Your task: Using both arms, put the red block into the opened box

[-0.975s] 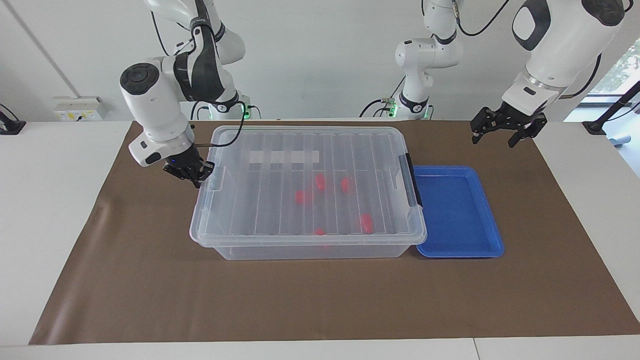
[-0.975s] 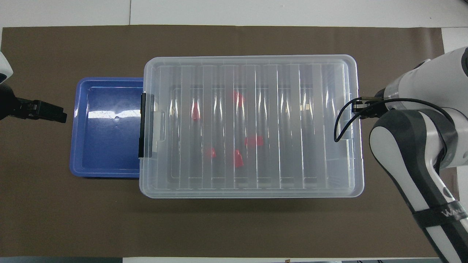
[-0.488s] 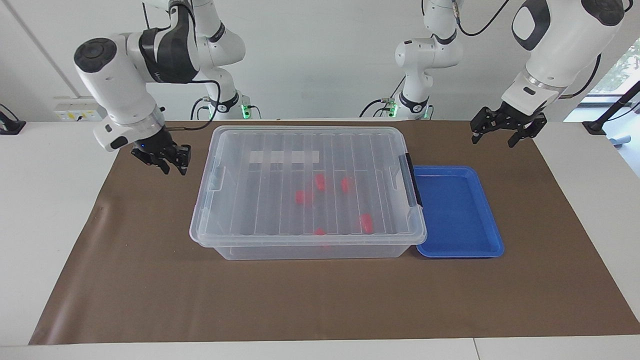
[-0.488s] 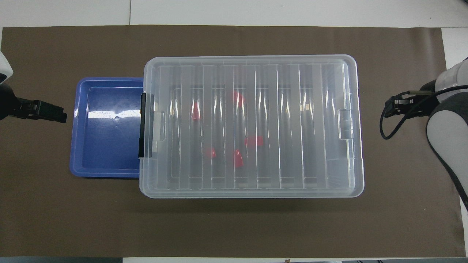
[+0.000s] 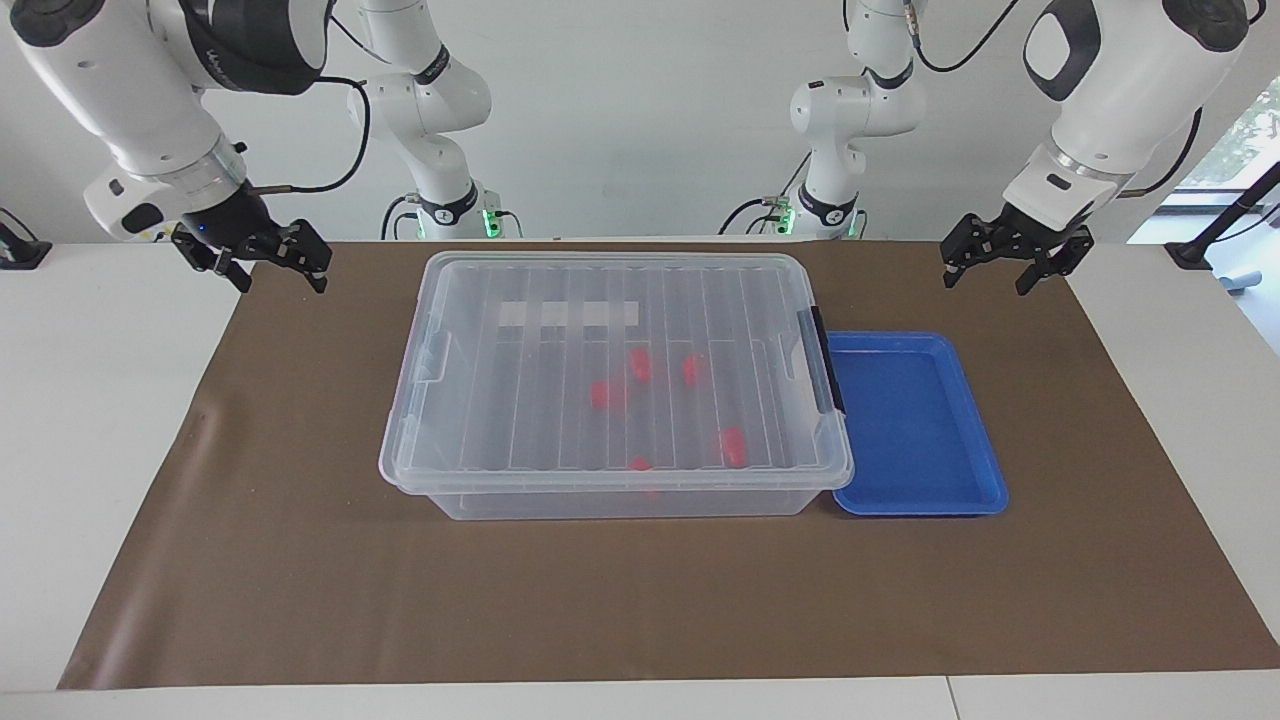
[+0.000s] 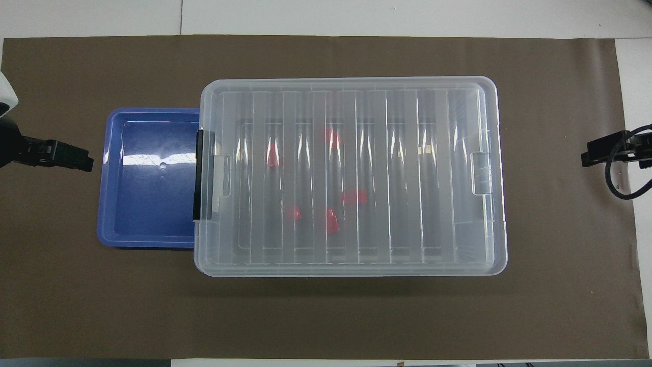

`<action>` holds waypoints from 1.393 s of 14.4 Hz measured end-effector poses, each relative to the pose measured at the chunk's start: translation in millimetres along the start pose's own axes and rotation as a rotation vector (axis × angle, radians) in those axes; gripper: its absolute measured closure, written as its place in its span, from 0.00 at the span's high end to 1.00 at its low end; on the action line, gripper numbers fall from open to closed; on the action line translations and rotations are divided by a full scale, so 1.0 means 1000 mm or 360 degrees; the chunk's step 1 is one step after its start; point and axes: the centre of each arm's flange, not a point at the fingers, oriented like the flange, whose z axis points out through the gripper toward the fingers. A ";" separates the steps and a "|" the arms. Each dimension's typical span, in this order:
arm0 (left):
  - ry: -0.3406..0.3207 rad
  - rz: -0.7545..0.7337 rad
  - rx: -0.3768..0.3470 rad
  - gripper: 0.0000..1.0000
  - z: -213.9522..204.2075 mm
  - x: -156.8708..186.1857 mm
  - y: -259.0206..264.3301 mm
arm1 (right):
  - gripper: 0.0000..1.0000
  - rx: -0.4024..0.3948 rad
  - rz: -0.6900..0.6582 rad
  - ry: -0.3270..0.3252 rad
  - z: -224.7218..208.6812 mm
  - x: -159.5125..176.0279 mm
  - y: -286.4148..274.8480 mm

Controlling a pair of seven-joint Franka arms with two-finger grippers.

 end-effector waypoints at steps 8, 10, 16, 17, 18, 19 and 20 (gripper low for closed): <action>0.0000 0.0000 0.0000 1.00 0.000 0.000 0.000 | 1.00 -0.0003 -0.0019 0.0042 -0.003 0.002 -0.008; 0.0000 0.0000 0.0000 1.00 0.000 0.000 0.000 | 1.00 -0.0003 -0.0023 0.0042 -0.003 0.002 -0.009; 0.0000 0.0000 0.0000 1.00 0.000 0.000 0.000 | 1.00 -0.0002 -0.0025 0.0042 -0.003 0.003 -0.010; 0.0000 0.0000 0.0000 1.00 0.000 0.000 0.000 | 1.00 -0.0002 -0.0025 0.0041 -0.003 0.002 -0.010; 0.0000 0.0000 0.0000 1.00 0.000 0.000 0.000 | 1.00 -0.0002 -0.0025 0.0041 -0.003 0.002 -0.010; 0.0000 0.0000 0.0000 1.00 0.000 0.000 0.000 | 1.00 -0.0002 -0.0026 0.0041 -0.003 0.002 -0.010; 0.0000 0.0000 0.0000 1.00 0.000 0.000 0.000 | 1.00 -0.0002 -0.0025 0.0040 -0.003 0.002 -0.010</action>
